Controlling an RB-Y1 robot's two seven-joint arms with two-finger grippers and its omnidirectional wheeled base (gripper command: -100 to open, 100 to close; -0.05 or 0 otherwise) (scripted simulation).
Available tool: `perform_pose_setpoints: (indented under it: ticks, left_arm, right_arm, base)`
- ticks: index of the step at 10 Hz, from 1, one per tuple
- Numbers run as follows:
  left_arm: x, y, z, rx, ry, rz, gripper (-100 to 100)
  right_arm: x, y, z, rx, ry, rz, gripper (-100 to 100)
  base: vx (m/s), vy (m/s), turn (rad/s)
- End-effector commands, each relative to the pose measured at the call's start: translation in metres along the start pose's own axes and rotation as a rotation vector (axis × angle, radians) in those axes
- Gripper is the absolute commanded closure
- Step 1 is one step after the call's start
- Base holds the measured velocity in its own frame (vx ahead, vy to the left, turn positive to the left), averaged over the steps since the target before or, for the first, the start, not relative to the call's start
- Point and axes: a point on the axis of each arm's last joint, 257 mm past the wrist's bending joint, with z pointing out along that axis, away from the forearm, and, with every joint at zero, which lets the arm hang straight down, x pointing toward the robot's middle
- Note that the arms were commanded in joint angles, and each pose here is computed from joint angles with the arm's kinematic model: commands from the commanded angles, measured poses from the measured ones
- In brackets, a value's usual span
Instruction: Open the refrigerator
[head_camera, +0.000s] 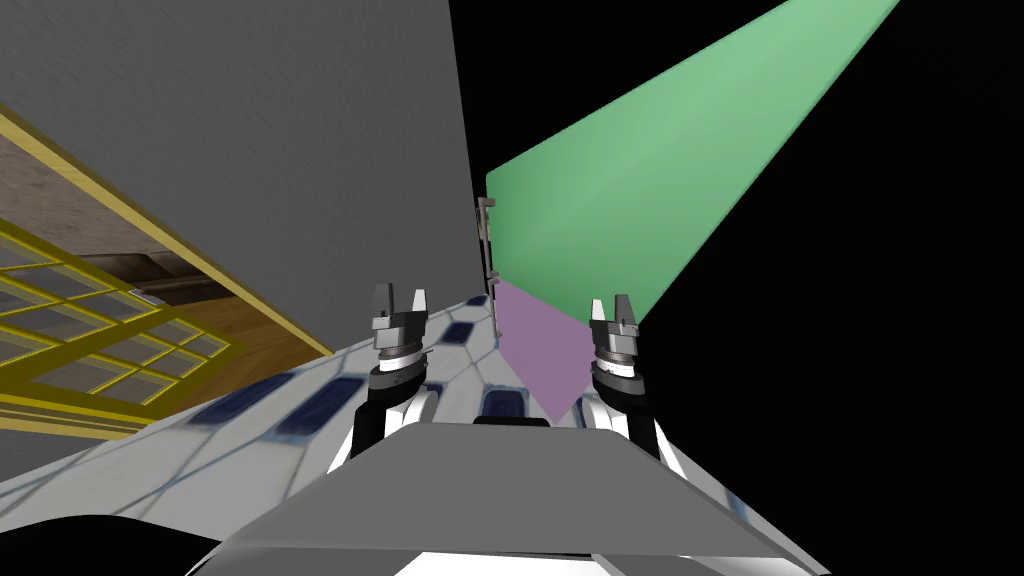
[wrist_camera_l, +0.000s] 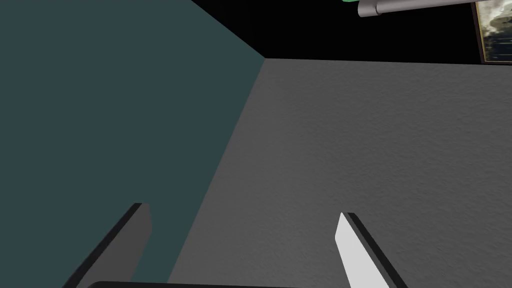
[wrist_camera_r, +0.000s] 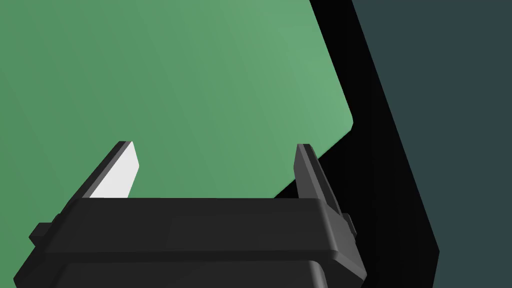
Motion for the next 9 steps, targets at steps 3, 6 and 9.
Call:
perform_pose_setpoints:
  ticks: [3,6,9]
  left_arm:
    - [0.0000,-0.0001,0.0000,0.000,0.000,0.000,0]
    - [0.0000,-0.0001,0.0000,0.000,0.000,0.000,0]
    - [0.0000,-0.0001,0.0001,0.000,0.000,0.000,0]
  right_arm:
    - [0.0000,0.0001,0.0000,0.000,0.000,0.000,0]
    - [0.0000,0.0001,0.0000,0.000,0.000,0.000,0]
    - [0.0000,0.0002,0.0001,0.000,0.000,0.000,0]
  base:
    - [0.000,0.000,0.000]
    - [0.000,0.000,0.000]
    - [0.000,0.000,0.000]
